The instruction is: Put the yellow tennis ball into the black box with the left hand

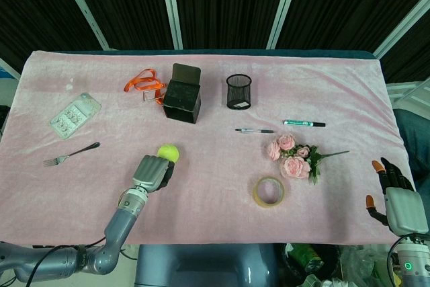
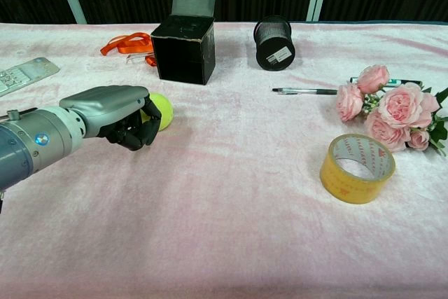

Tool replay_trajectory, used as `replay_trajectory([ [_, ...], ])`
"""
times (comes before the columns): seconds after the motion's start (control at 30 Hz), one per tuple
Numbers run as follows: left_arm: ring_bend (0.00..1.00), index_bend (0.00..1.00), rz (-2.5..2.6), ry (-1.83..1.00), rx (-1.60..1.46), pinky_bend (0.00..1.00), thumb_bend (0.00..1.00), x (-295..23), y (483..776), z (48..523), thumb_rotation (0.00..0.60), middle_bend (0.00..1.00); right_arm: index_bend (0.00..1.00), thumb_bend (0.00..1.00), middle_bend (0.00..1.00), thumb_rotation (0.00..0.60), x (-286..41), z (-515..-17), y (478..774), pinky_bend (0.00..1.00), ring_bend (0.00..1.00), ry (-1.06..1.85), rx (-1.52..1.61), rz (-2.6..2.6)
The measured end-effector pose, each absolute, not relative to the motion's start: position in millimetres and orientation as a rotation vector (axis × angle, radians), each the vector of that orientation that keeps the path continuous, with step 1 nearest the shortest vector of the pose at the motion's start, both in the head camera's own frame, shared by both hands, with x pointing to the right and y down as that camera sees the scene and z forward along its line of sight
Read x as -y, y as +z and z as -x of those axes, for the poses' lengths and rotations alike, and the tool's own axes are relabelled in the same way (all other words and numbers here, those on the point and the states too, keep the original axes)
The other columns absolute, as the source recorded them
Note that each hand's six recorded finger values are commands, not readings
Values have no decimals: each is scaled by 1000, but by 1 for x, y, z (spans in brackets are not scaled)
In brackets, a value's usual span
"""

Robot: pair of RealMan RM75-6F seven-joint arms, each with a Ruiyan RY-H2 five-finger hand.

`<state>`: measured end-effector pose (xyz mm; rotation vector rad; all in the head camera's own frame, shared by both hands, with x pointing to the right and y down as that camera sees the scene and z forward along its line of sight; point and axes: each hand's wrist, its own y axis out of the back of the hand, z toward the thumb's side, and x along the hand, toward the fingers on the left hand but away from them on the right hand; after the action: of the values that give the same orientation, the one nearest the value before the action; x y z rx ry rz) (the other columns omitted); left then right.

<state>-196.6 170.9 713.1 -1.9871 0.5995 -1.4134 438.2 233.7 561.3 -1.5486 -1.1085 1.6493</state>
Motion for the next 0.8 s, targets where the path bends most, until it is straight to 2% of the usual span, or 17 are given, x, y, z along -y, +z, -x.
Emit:
replay_trajectory([
  [0.8, 991, 837, 2007, -1421, -569, 1000, 738, -172, 731, 197, 600, 992, 24, 424, 0, 600, -234, -438, 561, 167, 53, 1650, 1113, 1548],
])
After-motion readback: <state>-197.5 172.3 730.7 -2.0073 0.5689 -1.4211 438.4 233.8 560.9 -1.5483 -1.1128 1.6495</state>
